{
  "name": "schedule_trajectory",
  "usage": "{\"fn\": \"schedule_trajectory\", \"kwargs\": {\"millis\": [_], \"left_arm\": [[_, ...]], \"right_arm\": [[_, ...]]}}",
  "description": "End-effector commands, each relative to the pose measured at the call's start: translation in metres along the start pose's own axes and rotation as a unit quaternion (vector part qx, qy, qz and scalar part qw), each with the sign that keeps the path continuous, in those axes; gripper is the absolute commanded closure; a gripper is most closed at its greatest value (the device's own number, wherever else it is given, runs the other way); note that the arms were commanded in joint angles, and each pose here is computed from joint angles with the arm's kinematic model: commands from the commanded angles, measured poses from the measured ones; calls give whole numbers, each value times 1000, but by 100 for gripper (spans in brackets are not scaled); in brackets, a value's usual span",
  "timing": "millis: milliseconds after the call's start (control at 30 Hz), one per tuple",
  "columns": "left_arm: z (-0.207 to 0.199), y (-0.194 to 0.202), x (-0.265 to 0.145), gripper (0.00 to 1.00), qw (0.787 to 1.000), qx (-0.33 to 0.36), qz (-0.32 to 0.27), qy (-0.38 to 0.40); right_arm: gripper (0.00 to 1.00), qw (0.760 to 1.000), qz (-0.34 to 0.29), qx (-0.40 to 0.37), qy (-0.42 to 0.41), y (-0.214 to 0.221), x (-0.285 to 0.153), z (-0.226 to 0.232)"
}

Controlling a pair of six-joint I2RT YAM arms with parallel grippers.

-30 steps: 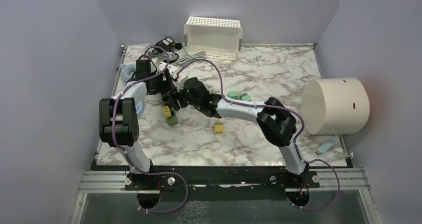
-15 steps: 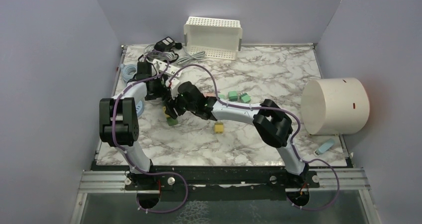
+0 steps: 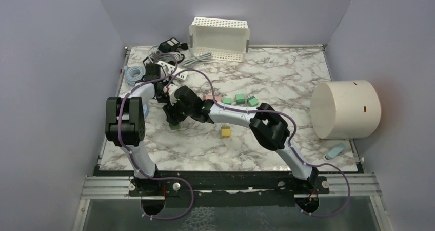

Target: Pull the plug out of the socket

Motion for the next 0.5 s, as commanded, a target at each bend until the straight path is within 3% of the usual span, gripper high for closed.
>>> {"fn": "schedule_trajectory", "kwargs": {"millis": [0,367,433,467], "left_arm": [[21,26,24,100,998,-6,43,-51],[27,43,32,100,991,-63,57,-100],[27,46,34,100,991,-71,61,-99],[27,47,35,100,991,-74,63,-97]], "right_arm": [[36,999,33,11,19,18,12,0],[41,994,2,50,94,14,27,-17],[47,993,1,52,106,19,31,-20],[58,993,2,52,109,21,33,-21]]}}
Point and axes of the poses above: each gripper's point midway between its finger pads, its own x axis out along the fingers, its own z axis along the line the jaws close on, y = z × x, the point moved 3 cm from there along -x, back along the fingers, and after that the axes turned 1 degree about x, right-handed, at the moved point
